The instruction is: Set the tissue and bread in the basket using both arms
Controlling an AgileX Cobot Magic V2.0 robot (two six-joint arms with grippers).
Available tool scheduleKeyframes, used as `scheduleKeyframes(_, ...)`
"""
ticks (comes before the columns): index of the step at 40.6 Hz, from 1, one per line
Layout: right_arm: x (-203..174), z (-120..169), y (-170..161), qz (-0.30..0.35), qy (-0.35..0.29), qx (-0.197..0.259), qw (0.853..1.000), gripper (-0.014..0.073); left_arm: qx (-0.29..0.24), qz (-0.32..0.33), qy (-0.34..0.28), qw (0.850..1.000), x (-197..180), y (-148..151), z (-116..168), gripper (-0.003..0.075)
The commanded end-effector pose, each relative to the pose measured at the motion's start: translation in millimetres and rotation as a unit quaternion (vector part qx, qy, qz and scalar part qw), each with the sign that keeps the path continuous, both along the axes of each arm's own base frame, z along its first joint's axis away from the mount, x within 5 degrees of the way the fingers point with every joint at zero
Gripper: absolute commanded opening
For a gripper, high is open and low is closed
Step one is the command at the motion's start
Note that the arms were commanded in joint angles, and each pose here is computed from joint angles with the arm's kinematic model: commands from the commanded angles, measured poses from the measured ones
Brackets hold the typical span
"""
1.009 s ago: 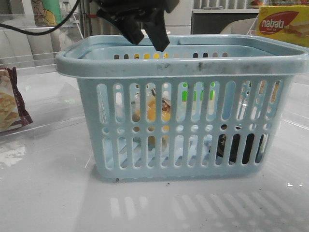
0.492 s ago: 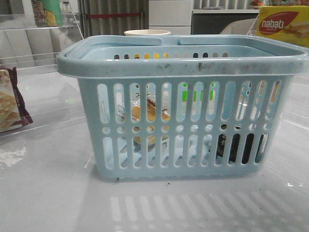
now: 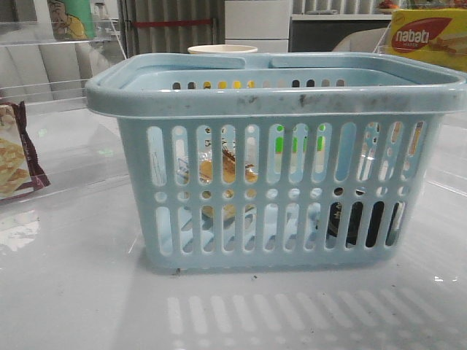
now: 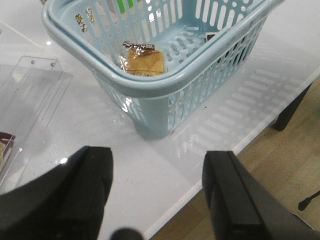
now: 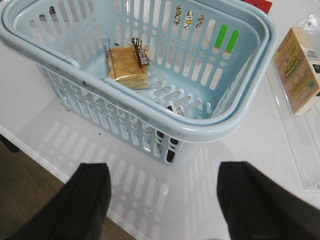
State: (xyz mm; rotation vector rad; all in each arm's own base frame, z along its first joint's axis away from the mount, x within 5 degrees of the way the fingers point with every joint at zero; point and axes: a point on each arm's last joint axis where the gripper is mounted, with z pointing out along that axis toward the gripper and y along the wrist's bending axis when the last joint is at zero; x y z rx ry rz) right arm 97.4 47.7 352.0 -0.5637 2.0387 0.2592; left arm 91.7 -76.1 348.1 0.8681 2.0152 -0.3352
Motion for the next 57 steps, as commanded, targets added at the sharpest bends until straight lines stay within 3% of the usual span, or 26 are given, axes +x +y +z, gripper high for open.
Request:
scheduleKeyframes(1, 2.1, 12.7, -0.1, -0.003, -0.04, 0.011, 0.999, 0.056, -0.038, 0.026, -0.029, 0.999, -5.1, 7.7, 3.6, 0.0455)
scheduleKeyframes(16, 0.2, 9.0, -0.5, 0.0, -0.02, 0.002, 1.0, 0.0541, -0.036, 0.047, -0.023, 0.998, -5.4, 12.1, -5.0, 0.0451)
scheduleKeyframes(28, 0.2, 9.0, -0.5, 0.0, -0.02, 0.002, 1.0, 0.0164, -0.036, 0.047, -0.024, 0.998, -5.3, 12.1, -4.8, 0.0222)
scheduleKeyframes(34, 0.2, 9.0, -0.5, 0.0, -0.02, 0.002, 1.0, 0.0055, -0.036, 0.047, -0.024, 0.998, -5.3, 12.1, -4.8, 0.0107)
scheduleKeyframes(57, 0.2, 9.0, -0.5, 0.0, -0.02, 0.002, 1.0, 0.0056, -0.036, 0.047, -0.024, 0.998, -5.4, 12.1, -4.9, 0.0092)
